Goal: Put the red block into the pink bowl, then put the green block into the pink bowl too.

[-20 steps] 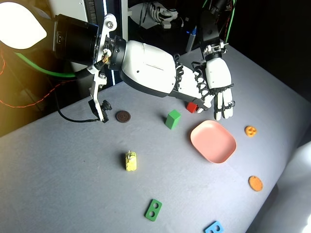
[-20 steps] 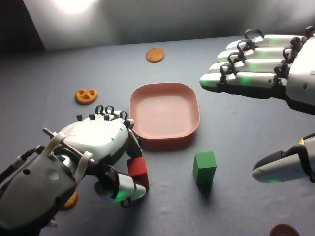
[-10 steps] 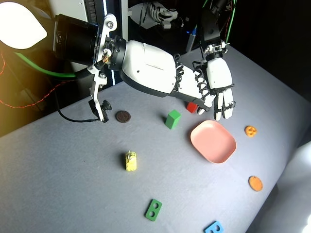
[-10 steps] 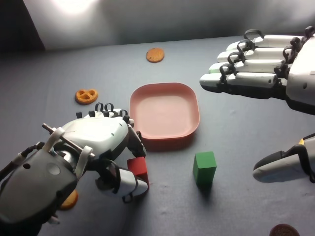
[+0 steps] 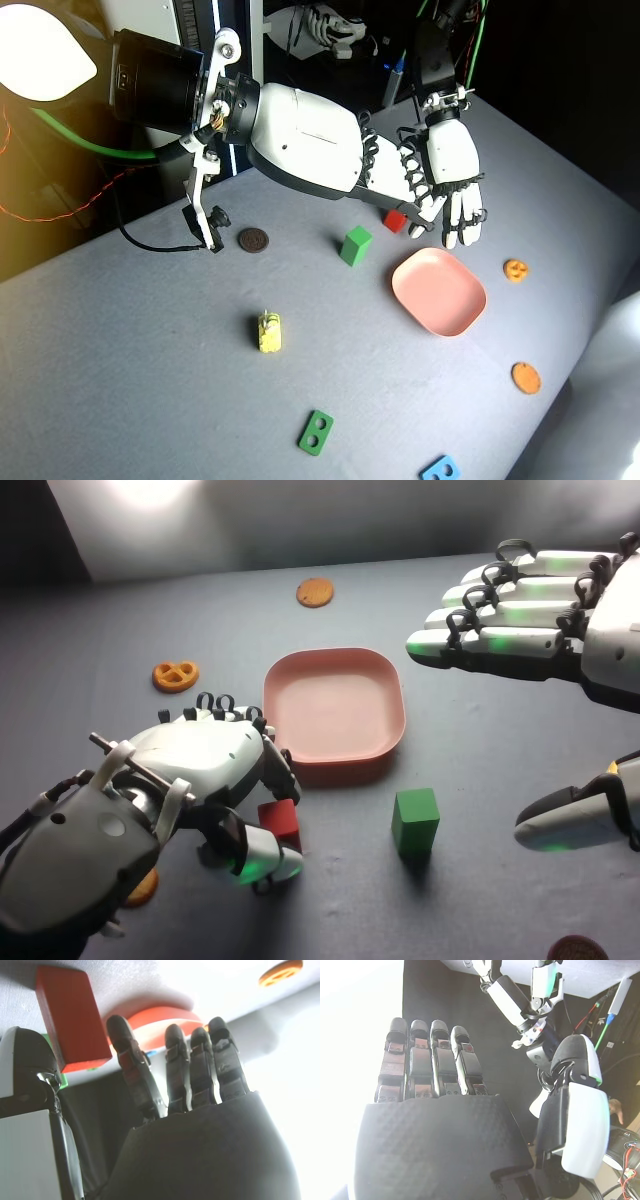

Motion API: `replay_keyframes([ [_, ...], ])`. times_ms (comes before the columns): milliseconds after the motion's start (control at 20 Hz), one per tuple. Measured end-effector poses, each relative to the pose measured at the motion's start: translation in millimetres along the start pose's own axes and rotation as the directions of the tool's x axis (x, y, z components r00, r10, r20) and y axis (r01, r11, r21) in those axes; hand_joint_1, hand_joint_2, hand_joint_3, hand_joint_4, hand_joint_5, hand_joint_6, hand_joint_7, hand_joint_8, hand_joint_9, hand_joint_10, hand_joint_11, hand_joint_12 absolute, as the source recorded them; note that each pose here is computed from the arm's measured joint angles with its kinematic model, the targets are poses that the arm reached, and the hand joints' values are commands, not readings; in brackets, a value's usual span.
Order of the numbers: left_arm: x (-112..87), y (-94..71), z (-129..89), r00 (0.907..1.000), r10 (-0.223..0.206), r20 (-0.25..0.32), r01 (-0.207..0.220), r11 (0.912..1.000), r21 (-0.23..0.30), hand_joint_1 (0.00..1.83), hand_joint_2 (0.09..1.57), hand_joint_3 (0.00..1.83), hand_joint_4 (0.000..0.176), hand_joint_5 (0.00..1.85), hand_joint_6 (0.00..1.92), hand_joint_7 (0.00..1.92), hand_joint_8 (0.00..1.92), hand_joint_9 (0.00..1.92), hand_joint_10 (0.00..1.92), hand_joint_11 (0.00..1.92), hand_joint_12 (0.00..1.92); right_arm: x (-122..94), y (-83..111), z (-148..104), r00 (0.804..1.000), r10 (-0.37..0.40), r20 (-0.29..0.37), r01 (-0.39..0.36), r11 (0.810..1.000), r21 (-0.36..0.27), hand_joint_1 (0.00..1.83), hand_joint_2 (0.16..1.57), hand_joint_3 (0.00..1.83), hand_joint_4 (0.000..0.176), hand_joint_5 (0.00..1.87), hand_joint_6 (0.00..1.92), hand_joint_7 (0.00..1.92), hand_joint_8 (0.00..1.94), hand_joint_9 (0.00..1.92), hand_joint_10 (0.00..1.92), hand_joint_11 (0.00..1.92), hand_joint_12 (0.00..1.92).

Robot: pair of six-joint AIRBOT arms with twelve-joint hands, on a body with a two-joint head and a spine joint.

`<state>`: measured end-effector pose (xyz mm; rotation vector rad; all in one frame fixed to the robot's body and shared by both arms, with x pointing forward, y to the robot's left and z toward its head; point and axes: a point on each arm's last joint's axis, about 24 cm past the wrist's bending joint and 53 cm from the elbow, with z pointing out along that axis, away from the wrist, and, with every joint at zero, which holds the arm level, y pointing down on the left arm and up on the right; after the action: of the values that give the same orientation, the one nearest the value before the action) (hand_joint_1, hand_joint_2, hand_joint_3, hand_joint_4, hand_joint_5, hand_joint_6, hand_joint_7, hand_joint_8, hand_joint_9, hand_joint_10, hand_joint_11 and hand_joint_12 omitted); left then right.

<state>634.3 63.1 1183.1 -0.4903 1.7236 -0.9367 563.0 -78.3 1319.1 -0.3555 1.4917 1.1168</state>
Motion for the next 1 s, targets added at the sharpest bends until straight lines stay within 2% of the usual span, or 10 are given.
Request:
replay_keyframes([
  [150, -0.8, -0.1, 0.1, 1.0, 0.0, 0.003, 0.0, 1.0, 0.0, 1.11, 1.0, 0.0, 0.139, 1.25, 0.51, 0.3, 0.0, 0.06, 0.01, 0.0, 0.12, 0.0, 0.0, 0.0, 1.0, 0.0, 0.0, 0.0, 1.0, 0.0, 0.23, 0.97, 0.0, 0.0, 0.09, 0.0, 0.11, 0.0, 0.07, 0.0, 0.0, 0.23],
  [250, -0.9, -0.5, 0.1, 1.0, 0.0, 0.003, 0.0, 1.0, 0.001, 1.1, 1.0, 0.0, 0.158, 1.25, 0.51, 0.31, 0.0, 0.07, 0.0, 0.0, 0.14, 0.0, 0.0, 0.0, 1.0, 0.0, 0.0, 0.0, 1.0, 0.0, 0.25, 0.98, 0.0, 0.0, 0.08, 0.0, 0.1, 0.0, 0.06, 0.0, 0.0, 0.18],
  [400, -1.6, -0.1, 0.6, 1.0, 0.0, 0.004, 0.0, 1.0, 0.0, 1.11, 1.01, 0.0, 0.107, 1.24, 0.53, 0.31, 0.0, 0.08, 0.0, 0.0, 0.17, 0.0, -0.1, 0.0, 1.0, 0.0, 0.0, 0.0, 1.0, 0.0, 0.25, 0.98, 0.0, 0.0, 0.1, 0.0, 0.12, 0.0, 0.08, 0.0, 0.0, 0.25],
  [450, -1.9, 0.0, 0.8, 1.0, 0.0, 0.004, 0.0, 1.0, 0.0, 1.1, 1.01, 0.0, 0.13, 1.23, 0.55, 0.3, 0.0, 0.07, 0.0, 0.0, 0.19, 0.0, 0.0, 0.0, 1.0, 0.0, 0.0, 0.0, 1.0, 0.0, 0.24, 0.98, 0.0, 0.0, 0.1, 0.0, 0.12, 0.0, 0.08, 0.0, 0.0, 0.28],
  [550, -4.0, -2.5, 1.6, 1.0, -0.003, 0.009, 0.003, 1.0, 0.004, 1.12, 1.02, 0.0, 0.053, 1.21, 0.59, 0.31, 0.0, 0.07, 0.0, 0.0, 0.12, 0.0, 0.0, 0.0, 1.0, 0.0, 0.0, 0.0, 1.0, 0.0, 0.25, 0.98, 0.0, 0.0, 0.11, 0.0, 0.13, 0.0, 0.09, 0.0, 0.0, 0.31],
  [600, -5.3, -5.3, 2.0, 0.9999, 0.0, 0.011, 0.0, 0.9999, 0.011, 1.11, 1.03, 0.0, 0.091, 1.18, 0.64, 0.31, 0.0, 0.07, 0.0, 0.0, 0.07, 0.0, 0.0, 0.0, 1.0, 0.0, 0.0, 0.0, 1.0, 0.0, 0.23, 0.98, 0.0, 0.0, 0.11, 0.0, 0.13, 0.0, 0.09, 0.0, 0.0, 0.31],
  [700, -5.9, -7.7, 2.5, 1.0, 0.001, 0.006, -0.001, 0.9999, 0.017, 1.12, 1.02, 0.0, 0.062, 1.21, 0.6, 0.3, 0.0, 0.06, 0.01, 0.0, 0.0, 0.0, 0.0, 0.0, 1.0, 0.0, 0.0, 0.0, 1.0, 0.0, 0.24, 0.99, 0.0, 0.0, 0.09, 0.01, 0.11, 0.01, 0.06, 0.01, 0.0, 0.2],
  [750, -8.3, -8.4, 2.3, 1.0, 0.006, 0.007, -0.007, 0.9998, 0.021, 1.1, 1.02, 0.0, 0.14, 1.21, 0.58, 0.32, 0.01, 0.09, 0.01, 0.04, 0.02, 0.0, -0.1, 0.0, 1.0, 0.0, 0.0, 0.0, 1.0, 0.0, 0.23, 0.99, 0.0, 0.0, 0.09, 0.0, 0.1, 0.0, 0.06, 0.0, 0.0, 0.23],
  [850, -17.4, -8.8, 3.6, 0.9997, 0.008, 0.024, -0.009, 0.9997, 0.022, 1.11, 1.01, 0.0, 0.109, 1.22, 0.58, 0.31, 0.0, 0.07, 0.0, 0.01, 0.02, 0.0, 0.0, 0.0, 1.0, 0.0, 0.0, 0.0, 1.0, 0.0, 0.22, 0.98, 0.0, 0.0, 0.1, 0.0, 0.12, 0.0, 0.08, 0.01, 0.0, 0.29],
  [1000, -36.3, -16.0, 10.0, 0.9985, 0.022, 0.051, -0.025, 0.9985, 0.049, 1.1, 1.02, 0.0, 0.122, 1.21, 0.58, 0.31, 0.0, 0.06, 0.0, 0.0, 0.03, -0.4, 0.2, 0.0, 1.0, -0.002, 0.001, 0.002, 1.0, -0.001, 0.24, 0.98, 0.0, 0.0, 0.09, 0.0, 0.11, 0.0, 0.07, 0.0, 0.0, 0.23],
])
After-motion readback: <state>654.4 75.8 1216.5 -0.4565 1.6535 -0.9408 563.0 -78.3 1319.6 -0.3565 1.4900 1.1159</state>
